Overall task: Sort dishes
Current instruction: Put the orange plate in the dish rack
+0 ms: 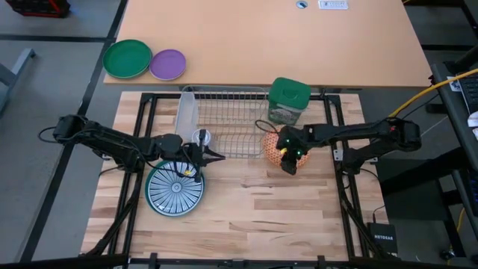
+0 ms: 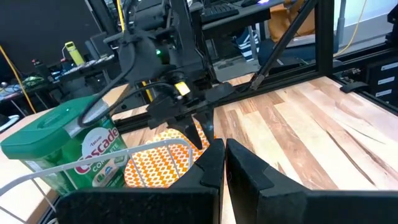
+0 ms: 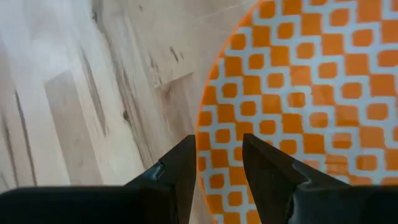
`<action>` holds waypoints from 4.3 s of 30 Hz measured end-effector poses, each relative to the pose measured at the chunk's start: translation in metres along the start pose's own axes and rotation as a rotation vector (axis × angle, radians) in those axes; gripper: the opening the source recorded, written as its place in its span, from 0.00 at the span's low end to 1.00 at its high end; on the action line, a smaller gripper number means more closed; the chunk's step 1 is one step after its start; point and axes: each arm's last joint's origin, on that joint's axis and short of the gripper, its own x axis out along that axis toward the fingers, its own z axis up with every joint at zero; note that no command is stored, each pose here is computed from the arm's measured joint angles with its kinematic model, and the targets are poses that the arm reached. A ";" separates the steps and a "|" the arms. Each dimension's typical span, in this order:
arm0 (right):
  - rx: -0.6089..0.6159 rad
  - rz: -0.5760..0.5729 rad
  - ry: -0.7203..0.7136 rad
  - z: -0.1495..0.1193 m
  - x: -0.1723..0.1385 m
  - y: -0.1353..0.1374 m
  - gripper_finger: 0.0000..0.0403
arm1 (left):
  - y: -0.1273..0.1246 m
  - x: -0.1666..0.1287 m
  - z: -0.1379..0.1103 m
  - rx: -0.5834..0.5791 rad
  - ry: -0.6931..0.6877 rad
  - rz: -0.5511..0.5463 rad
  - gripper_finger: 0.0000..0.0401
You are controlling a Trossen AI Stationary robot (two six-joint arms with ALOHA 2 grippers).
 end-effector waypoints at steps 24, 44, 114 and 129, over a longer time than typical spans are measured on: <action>-0.089 -0.105 -0.021 -0.001 0.002 0.006 0.66 | 0.000 0.000 0.000 0.001 0.004 -0.001 0.02; -0.228 -0.262 -0.041 -0.011 0.009 0.034 0.67 | -0.001 0.000 -0.003 0.003 0.031 -0.008 0.02; -0.226 -0.517 0.193 0.004 0.020 0.056 0.01 | -0.001 0.000 -0.005 0.002 0.047 -0.013 0.02; -0.136 -0.493 0.198 -0.005 0.037 0.027 0.01 | -0.001 0.000 -0.005 -0.005 0.046 -0.013 0.02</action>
